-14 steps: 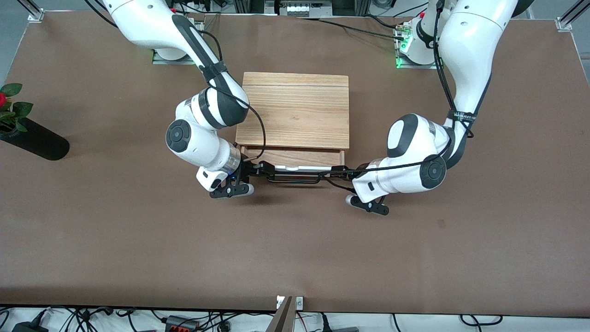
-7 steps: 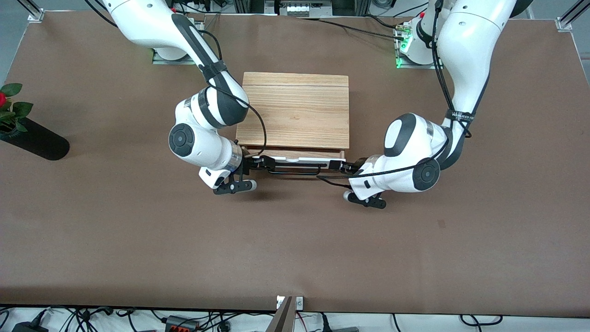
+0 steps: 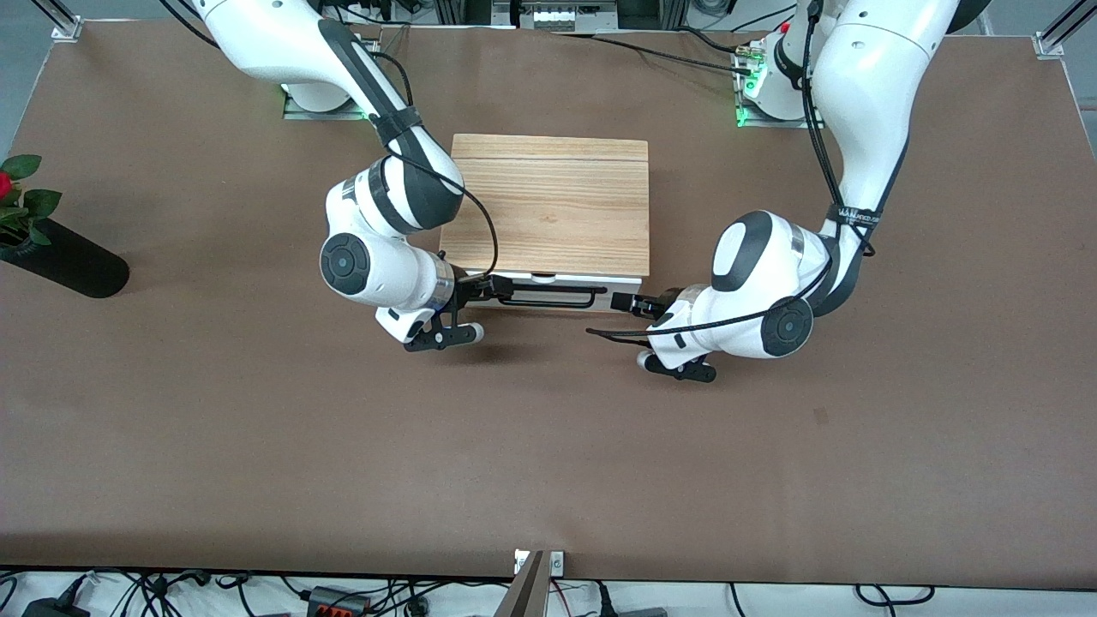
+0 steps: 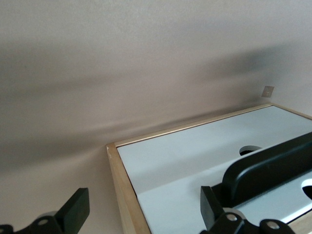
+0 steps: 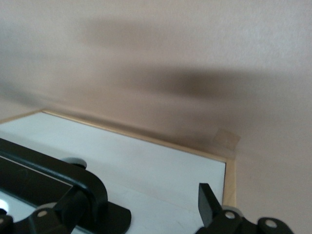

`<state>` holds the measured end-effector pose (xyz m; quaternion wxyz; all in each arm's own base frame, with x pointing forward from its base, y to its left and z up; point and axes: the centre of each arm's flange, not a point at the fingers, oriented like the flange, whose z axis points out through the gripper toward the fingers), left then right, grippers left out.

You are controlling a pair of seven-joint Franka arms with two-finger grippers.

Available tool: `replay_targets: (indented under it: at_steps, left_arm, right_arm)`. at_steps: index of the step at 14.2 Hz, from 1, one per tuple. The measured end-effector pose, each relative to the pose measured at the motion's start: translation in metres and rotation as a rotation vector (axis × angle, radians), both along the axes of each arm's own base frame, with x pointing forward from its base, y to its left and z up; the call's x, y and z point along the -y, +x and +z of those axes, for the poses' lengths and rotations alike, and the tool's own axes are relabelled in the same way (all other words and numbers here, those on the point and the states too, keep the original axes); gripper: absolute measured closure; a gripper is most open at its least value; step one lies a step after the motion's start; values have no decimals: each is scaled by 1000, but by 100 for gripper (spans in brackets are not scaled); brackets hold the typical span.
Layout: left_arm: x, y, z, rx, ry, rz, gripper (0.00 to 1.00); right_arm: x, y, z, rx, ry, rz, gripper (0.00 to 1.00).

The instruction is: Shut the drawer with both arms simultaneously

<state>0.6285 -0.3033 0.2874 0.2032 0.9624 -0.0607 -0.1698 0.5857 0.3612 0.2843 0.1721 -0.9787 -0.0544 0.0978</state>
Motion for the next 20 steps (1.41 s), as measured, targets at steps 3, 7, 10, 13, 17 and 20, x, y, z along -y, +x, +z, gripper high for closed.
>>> replay_targets:
  at_steps: [3,7,10,13,17,20]
  left_arm:
    - [-2,0,-1,-5,3,2,0]
    - [-4,1,-1,-5,5,8,0]
    - [-6,3,0,-4,6,13,0]
    - [-12,7,2,2,6,22,0]
    - [-23,14,7,12,2,42,0]
    - [-39,22,12,20,-1,65,0]
  right_arm:
    - [0,-1,1,-10,-2,5,0]
    - [0,-1,1,-12,-3,5,0]
    - [0,-1,2,-14,-3,2,0]
    - [0,-1,3,-17,-4,1,0]
    - [2,-2,16,-28,-6,10,0]
    - [0,-6,57,-7,17,26,0]
